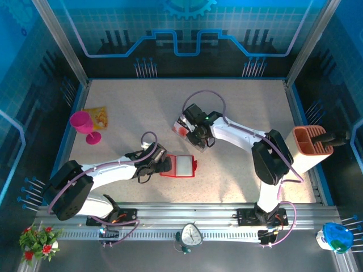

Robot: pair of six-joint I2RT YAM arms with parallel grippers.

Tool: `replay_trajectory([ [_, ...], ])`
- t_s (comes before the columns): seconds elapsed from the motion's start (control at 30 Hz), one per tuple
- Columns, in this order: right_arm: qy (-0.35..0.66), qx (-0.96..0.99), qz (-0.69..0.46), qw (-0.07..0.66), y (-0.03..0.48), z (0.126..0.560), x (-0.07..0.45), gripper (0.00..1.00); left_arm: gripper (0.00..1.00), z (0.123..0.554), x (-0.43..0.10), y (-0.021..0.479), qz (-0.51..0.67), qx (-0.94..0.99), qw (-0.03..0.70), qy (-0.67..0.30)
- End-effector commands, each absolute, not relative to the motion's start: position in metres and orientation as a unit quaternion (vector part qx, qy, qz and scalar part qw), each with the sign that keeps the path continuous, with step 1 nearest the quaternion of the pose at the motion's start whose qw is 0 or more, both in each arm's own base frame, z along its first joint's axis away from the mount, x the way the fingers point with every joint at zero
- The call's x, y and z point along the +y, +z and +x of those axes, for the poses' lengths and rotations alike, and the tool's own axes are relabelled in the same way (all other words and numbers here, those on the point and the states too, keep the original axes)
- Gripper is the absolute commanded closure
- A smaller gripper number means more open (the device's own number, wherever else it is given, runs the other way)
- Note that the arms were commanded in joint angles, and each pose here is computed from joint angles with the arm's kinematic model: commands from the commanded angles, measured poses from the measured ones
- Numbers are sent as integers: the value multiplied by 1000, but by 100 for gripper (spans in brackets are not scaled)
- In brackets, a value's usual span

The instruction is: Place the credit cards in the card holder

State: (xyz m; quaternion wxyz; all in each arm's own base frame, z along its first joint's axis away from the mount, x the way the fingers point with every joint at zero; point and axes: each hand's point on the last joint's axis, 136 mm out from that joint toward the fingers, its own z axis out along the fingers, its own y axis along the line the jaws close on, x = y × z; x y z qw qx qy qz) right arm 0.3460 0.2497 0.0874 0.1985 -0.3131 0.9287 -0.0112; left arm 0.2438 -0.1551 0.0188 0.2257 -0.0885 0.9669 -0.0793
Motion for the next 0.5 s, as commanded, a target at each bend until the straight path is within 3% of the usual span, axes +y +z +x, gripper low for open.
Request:
replay_trajectory([
  [0.0, -43, 923, -327, 197, 88, 351, 247, 68, 1, 241, -152, 10, -86, 969, 221, -77],
  [0.47, -66, 923, -340, 169, 62, 355, 246, 71, 1, 242, -154, 11, -86, 968, 223, -79],
])
